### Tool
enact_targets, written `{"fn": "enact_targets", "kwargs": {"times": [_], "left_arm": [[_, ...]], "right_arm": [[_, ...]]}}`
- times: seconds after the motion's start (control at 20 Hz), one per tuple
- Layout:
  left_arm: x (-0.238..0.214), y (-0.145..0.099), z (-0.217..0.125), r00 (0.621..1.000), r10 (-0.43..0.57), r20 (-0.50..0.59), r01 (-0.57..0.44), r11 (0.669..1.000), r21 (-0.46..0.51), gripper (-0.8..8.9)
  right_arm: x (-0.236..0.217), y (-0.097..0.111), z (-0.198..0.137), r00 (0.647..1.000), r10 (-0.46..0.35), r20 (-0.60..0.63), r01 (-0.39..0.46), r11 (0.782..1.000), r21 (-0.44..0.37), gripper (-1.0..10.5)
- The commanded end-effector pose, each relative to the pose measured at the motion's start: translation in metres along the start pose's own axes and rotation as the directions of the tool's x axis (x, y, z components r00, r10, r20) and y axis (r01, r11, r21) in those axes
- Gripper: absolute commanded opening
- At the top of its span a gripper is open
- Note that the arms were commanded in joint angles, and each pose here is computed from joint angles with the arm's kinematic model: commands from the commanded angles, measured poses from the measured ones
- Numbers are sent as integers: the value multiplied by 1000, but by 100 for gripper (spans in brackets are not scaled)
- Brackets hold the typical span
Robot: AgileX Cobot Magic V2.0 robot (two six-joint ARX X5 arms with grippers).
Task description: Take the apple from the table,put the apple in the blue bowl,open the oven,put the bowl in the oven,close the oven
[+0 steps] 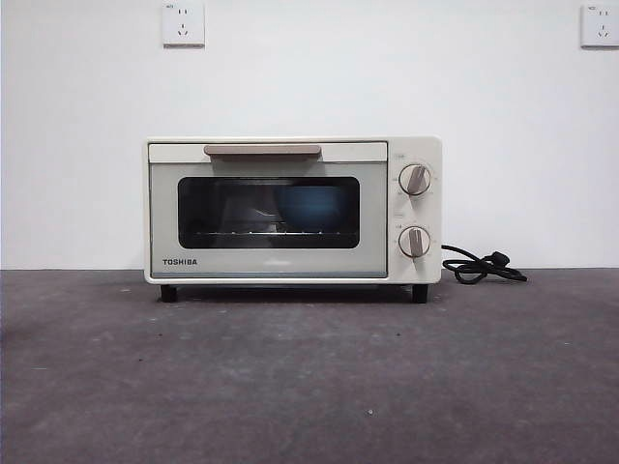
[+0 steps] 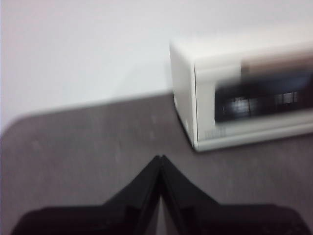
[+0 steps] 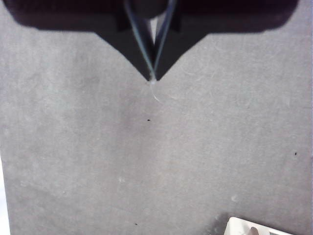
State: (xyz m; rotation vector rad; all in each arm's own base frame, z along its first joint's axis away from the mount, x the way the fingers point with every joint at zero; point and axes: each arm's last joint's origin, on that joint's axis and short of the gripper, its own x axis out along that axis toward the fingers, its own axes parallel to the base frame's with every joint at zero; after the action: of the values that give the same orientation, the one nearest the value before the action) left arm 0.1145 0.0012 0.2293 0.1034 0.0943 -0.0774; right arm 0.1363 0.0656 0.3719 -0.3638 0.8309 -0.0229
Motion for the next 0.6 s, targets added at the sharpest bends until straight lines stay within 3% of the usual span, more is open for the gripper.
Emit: {"fn": "enact_targets", "kwargs": {"times": [0.05, 0.25, 0.6], "left_arm": [[-1, -2, -25, 1000, 11, 5, -11, 1000, -15, -4], [-5, -3, -50, 994, 110, 0, -110, 993, -37, -4], [-7, -5, -68, 993, 114, -35, -115, 993, -36, -4]], "right_arm": [[2, 1, 0, 1000, -4, -1, 4, 1000, 10, 1], [2, 1, 0, 1000, -4, -2, 4, 1000, 10, 1], [2, 1, 0, 1000, -4, -1, 4, 1000, 11, 1]]}}
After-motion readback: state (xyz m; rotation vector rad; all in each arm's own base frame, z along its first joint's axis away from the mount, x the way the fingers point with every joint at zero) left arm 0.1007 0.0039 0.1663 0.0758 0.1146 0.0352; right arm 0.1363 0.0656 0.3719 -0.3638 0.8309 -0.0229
